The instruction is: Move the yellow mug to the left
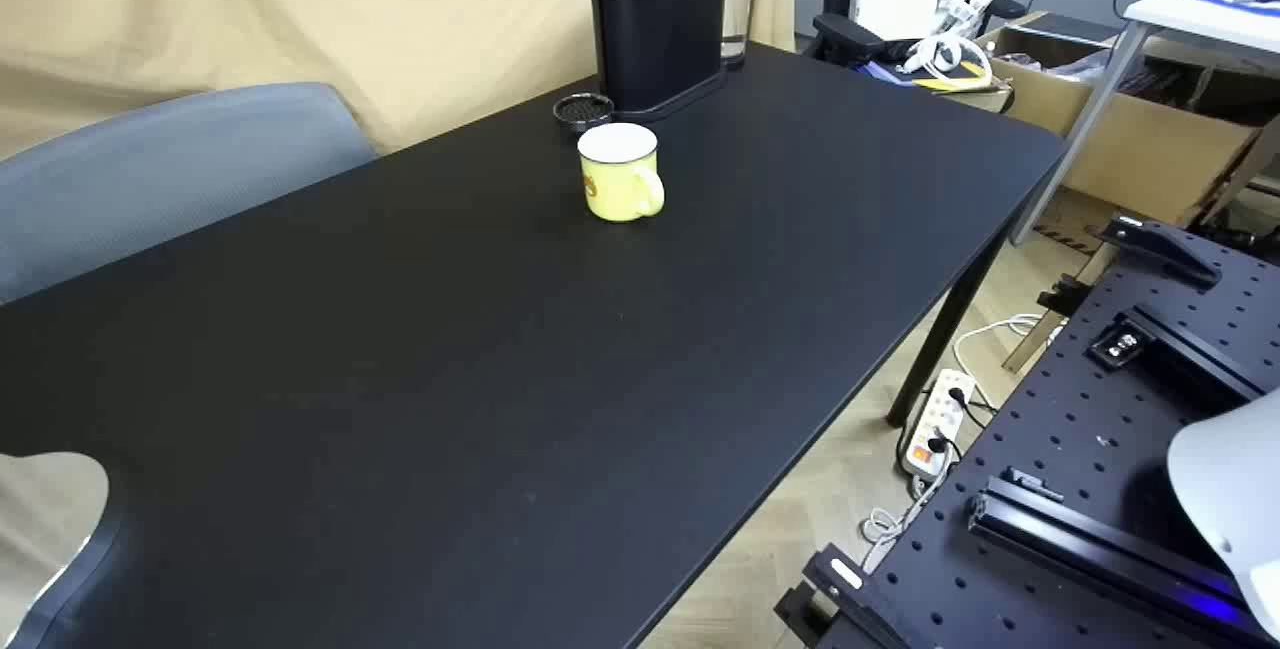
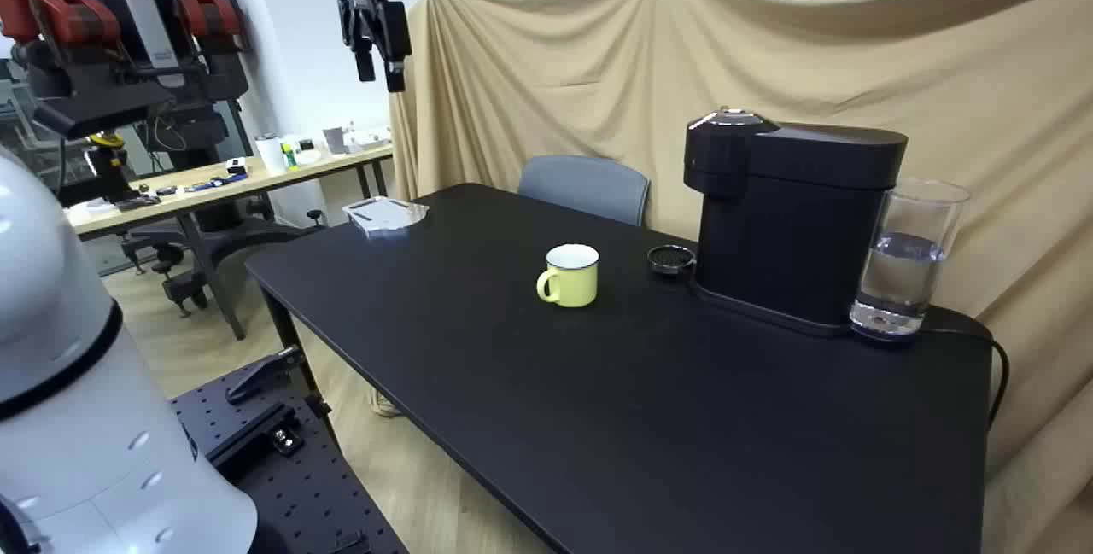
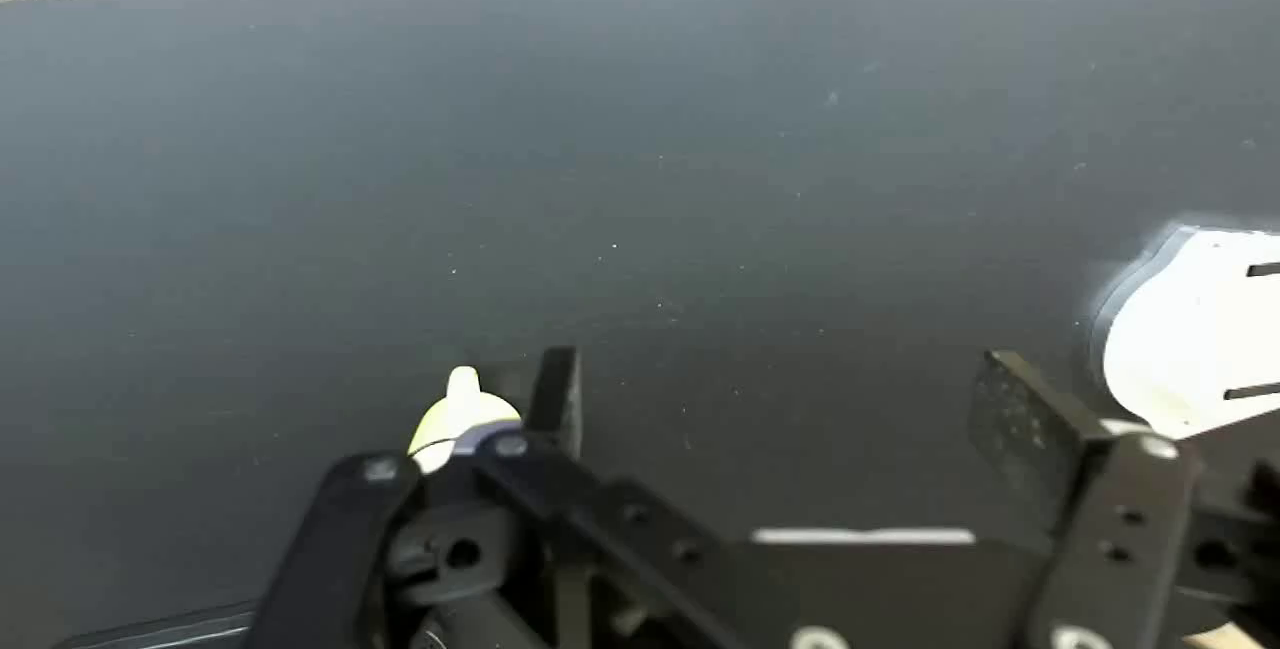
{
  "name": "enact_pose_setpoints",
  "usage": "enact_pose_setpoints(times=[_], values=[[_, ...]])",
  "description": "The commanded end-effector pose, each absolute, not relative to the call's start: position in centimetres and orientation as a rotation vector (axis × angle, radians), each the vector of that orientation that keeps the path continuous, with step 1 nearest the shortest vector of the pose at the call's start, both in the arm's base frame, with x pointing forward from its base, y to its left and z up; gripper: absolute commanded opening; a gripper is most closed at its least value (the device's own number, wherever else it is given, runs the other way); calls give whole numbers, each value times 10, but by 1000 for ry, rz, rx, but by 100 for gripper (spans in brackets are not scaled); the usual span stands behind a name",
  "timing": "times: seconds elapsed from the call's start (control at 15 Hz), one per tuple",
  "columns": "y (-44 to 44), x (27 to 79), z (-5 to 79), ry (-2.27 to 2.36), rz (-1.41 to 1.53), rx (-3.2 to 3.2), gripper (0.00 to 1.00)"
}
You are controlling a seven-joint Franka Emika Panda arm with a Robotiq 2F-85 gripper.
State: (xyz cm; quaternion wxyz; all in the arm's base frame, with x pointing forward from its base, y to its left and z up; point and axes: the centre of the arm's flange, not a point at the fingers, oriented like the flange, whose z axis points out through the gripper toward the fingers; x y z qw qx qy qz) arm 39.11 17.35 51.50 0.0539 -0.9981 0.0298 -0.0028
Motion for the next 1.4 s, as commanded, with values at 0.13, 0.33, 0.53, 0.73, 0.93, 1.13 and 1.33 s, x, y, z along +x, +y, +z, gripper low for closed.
enact_pose_setpoints(times=[0.13,0.33,0.53,0.73,0.93,1.13,1.33], values=[[174,391,515,90,-9,-3032,100],[174,391,515,90,-10,-3032,100],[174,391,515,90,-10,-3032,100],[174,391,515,90,-10,-3032,100],[161,410,512,155,-38,-3037,100],[127,457,498,259,-170,-3093,100],[88,513,467,319,-308,-3148,100]])
